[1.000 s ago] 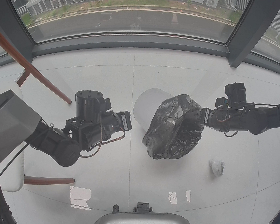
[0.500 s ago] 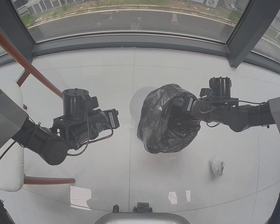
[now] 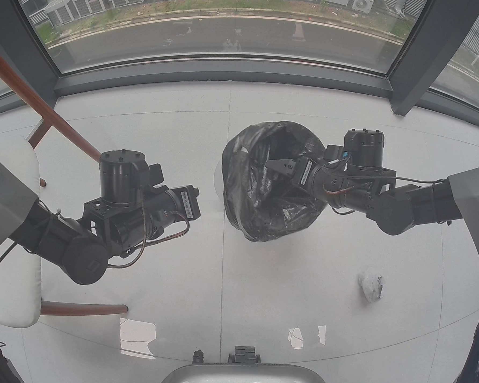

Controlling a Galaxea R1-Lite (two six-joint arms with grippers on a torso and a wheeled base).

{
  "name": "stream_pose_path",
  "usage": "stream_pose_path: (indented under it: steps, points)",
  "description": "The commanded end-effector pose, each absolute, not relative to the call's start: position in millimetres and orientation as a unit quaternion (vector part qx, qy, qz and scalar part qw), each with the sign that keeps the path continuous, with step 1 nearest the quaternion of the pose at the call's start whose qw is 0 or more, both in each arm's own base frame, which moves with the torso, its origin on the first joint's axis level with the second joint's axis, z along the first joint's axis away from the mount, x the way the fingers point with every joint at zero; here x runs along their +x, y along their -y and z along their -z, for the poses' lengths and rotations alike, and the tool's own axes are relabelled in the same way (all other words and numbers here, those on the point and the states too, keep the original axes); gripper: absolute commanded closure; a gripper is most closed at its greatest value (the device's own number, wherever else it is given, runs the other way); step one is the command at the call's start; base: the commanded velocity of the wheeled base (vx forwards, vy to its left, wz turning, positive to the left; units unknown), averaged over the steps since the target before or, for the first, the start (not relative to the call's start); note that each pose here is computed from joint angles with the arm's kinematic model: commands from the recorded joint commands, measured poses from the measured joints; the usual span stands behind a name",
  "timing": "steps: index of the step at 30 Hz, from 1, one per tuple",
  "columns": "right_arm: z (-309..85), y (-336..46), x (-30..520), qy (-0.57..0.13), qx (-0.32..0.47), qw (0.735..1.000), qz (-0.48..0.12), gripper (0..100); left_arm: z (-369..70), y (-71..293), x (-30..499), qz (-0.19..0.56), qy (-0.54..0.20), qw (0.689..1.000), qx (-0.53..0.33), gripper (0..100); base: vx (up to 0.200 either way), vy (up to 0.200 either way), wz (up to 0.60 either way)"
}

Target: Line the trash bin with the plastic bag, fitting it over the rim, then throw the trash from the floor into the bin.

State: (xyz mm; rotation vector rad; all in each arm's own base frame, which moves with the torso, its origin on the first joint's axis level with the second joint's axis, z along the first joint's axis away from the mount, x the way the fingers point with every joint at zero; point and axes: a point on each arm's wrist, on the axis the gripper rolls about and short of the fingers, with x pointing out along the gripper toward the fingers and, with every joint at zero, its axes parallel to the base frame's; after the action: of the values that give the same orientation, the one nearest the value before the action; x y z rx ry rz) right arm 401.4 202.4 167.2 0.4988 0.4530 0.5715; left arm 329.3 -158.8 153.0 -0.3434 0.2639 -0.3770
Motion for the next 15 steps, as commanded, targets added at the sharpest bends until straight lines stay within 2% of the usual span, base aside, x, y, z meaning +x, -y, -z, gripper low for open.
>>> stream_pose_path:
  steps: [1,15]
  points:
    - [-174,-201,389,-0.225,0.244,0.901,-0.282,0,-155,158,327,0.187,-0.128,0.959,-0.17,100,0.0,0.0,0.0]
    - [-164,-177,358,-0.264,0.231,0.899,-0.261,0,-146,158,324,0.183,-0.144,0.958,-0.165,100,0.0,0.0,0.0]
